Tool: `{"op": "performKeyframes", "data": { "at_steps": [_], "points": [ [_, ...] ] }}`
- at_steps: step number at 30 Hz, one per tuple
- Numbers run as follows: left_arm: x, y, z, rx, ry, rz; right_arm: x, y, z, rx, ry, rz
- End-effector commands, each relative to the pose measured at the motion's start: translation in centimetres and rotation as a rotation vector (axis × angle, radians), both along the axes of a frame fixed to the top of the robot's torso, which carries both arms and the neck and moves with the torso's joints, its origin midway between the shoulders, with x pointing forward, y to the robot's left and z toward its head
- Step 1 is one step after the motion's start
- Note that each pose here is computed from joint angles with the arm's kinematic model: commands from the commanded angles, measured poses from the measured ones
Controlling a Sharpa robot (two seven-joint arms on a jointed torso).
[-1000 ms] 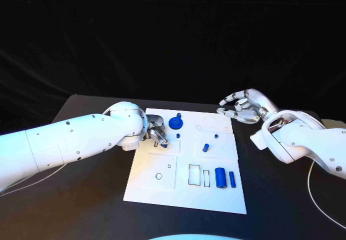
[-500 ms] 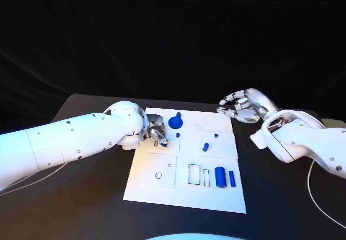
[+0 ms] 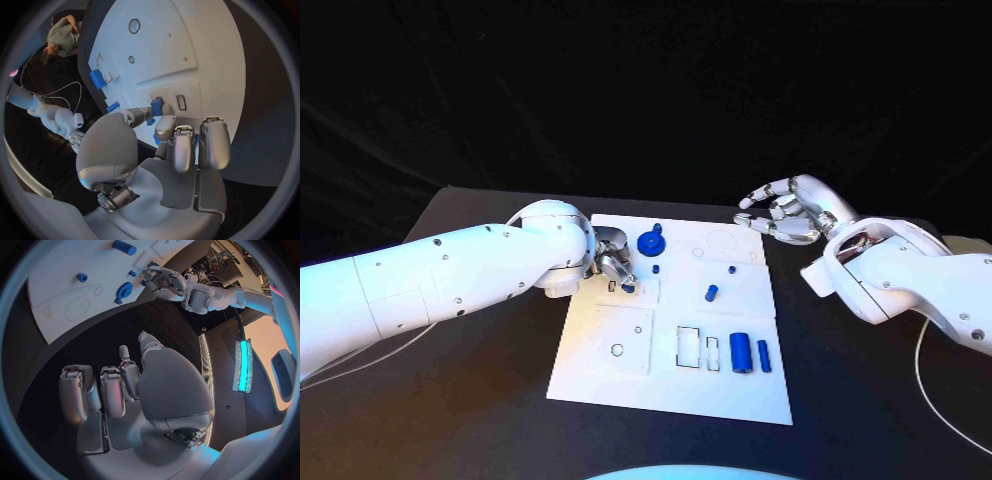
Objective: Assemble the parts on the task board
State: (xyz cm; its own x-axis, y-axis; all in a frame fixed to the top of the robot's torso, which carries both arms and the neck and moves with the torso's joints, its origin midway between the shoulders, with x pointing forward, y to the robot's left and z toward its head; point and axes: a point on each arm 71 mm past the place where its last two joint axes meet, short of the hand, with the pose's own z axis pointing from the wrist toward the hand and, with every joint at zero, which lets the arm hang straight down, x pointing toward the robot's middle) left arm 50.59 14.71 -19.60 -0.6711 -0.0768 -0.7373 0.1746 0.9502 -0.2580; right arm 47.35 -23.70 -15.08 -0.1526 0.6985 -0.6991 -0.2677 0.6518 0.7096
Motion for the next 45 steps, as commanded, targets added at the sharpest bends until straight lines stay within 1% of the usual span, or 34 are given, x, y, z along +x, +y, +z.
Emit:
{"op": "performKeyframes", "data": {
  "at_steps": [1,30,45],
  "points": [
    [-0.34,-0.12,-0.59,0.021,0.037,-0.017,-0.07,0.12,-0.03,-0.004,0.000,0.017],
    [-0.37,-0.06,-0.70,0.037,0.039,-0.025,-0.08,-0.02,-0.02,-0.004,-0.001,0.015],
    [-0.11,0.19,-0.66,0.030,0.025,-0.006,-0.09,-0.05,0.00,-0.004,-0.003,0.013]
  ]
}}
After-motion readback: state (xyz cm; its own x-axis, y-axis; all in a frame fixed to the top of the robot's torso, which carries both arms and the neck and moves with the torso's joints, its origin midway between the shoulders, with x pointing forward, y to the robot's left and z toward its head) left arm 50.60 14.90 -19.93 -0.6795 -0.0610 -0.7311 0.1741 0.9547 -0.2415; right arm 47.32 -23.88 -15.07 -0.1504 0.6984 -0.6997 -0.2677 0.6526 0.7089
